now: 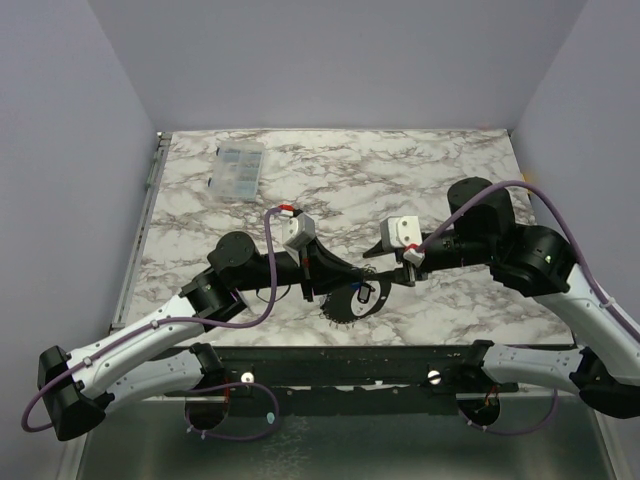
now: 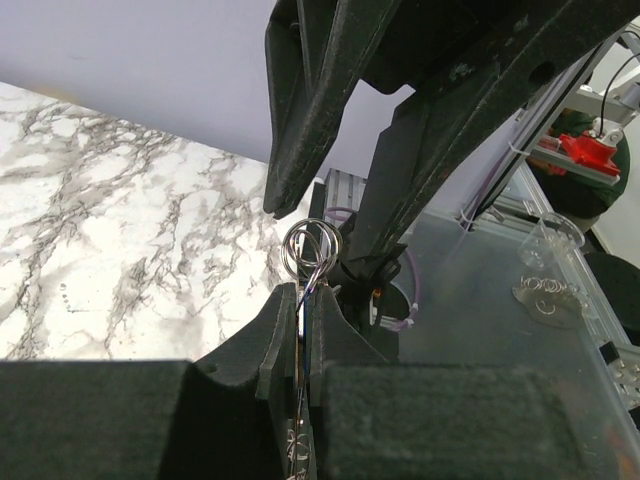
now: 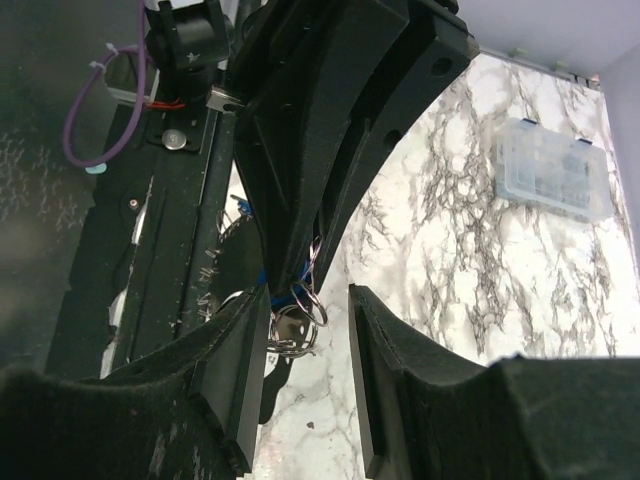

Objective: Put the keys on the keyring

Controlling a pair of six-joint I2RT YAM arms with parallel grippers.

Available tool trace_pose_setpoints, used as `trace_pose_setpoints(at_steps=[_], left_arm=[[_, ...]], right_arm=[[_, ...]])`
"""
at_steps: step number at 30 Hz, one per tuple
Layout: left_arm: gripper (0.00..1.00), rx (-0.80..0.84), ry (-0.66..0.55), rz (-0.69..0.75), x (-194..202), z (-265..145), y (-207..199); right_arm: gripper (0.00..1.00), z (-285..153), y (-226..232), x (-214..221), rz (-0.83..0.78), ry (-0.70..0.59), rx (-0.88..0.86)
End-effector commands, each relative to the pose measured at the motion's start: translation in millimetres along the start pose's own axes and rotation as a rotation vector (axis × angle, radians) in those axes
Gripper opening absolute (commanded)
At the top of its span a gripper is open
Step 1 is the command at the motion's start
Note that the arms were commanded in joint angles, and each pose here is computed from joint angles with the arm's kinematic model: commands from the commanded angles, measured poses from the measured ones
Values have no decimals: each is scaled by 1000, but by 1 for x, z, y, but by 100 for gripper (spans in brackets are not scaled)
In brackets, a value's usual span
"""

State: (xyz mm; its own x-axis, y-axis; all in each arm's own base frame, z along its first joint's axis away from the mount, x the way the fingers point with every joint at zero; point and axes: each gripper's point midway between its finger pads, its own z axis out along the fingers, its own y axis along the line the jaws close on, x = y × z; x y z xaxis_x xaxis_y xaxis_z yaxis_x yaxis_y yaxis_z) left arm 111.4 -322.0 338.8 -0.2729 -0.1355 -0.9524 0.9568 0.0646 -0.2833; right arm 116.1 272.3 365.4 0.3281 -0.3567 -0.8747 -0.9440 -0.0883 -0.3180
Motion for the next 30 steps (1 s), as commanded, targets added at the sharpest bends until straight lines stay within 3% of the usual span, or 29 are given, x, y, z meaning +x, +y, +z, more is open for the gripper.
trace_pose_setpoints(at_steps=[1, 30], left_arm=[[0, 34, -45, 22, -21, 1, -10], [0, 40, -60, 14, -27, -1, -14]], right_arm=[[45, -5, 12, -4, 7, 0, -54], [27, 9, 11, 11, 31, 34, -72]])
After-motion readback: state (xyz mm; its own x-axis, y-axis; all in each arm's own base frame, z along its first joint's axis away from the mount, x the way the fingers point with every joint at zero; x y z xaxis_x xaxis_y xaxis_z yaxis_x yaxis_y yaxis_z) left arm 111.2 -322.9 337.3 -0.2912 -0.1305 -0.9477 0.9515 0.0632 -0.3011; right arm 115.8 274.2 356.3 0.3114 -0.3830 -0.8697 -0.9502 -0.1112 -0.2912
